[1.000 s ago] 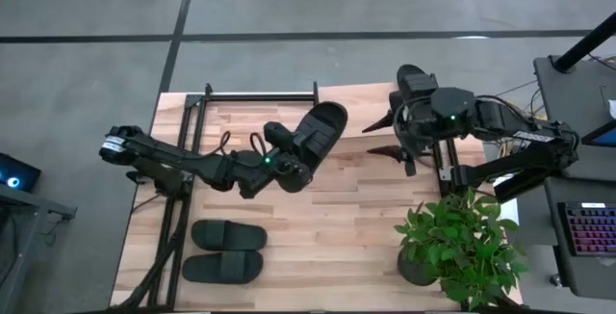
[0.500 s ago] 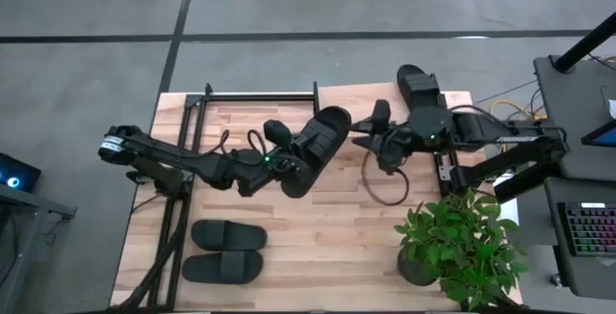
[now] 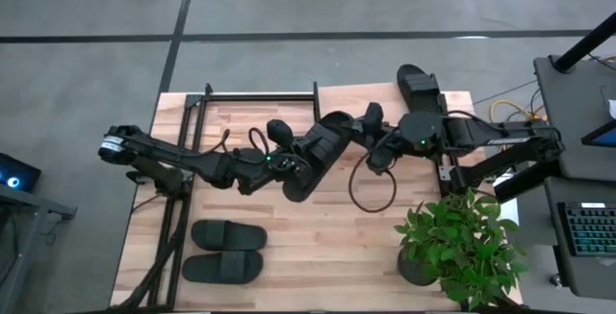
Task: Pick and place slides into the shelf
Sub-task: Put the black slipper on the shelf
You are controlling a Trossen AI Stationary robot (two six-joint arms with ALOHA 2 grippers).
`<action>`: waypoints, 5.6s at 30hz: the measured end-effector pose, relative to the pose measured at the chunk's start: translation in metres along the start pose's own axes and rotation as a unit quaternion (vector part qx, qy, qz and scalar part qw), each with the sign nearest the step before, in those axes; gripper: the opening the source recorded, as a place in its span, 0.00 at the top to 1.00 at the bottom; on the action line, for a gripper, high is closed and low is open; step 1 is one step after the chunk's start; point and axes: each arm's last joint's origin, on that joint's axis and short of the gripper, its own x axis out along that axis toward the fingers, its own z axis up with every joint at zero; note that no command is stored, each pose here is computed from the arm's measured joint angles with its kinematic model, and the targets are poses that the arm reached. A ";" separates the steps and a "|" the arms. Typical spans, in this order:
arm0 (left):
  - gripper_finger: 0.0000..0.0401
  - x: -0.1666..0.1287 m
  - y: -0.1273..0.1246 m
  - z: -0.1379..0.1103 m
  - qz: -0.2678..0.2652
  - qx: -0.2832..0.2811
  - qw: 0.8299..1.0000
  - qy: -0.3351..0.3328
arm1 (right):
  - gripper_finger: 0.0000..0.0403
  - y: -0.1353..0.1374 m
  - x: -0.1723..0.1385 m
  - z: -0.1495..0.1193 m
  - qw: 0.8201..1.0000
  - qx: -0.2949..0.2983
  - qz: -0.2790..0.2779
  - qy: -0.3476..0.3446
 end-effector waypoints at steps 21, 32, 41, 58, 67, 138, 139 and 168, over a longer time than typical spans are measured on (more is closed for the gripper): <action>0.95 -0.003 0.005 0.001 0.000 -0.032 0.999 -0.014 | 0.89 0.000 0.004 0.001 0.999 0.029 -0.004 0.021; 0.74 -0.050 0.032 0.012 -0.009 -0.043 0.997 -0.062 | 0.89 -0.006 -0.027 -0.014 0.995 0.091 -0.042 0.016; 0.67 -0.091 0.017 0.017 -0.028 -0.018 0.998 -0.047 | 0.89 -0.014 -0.050 -0.031 0.988 0.131 -0.074 0.025; 0.67 -0.088 -0.005 0.021 -0.019 0.034 0.999 -0.017 | 0.89 -0.015 -0.054 -0.044 0.981 0.165 -0.084 0.056; 0.67 -0.088 0.001 0.021 -0.002 0.053 0.999 -0.010 | 0.89 -0.012 -0.055 -0.044 0.984 0.161 -0.065 0.048; 0.90 -0.025 0.022 -0.010 0.062 0.009 0.996 0.062 | 0.60 -0.025 -0.057 -0.050 0.955 0.265 -0.091 0.100; 0.90 -0.021 0.023 -0.013 0.068 0.010 0.994 0.079 | 0.60 -0.027 -0.059 -0.050 0.951 0.276 -0.096 0.098; 0.90 0.071 -0.010 -0.004 0.068 0.185 0.957 0.212 | 0.58 -0.094 0.017 -0.039 0.923 0.291 -0.016 0.250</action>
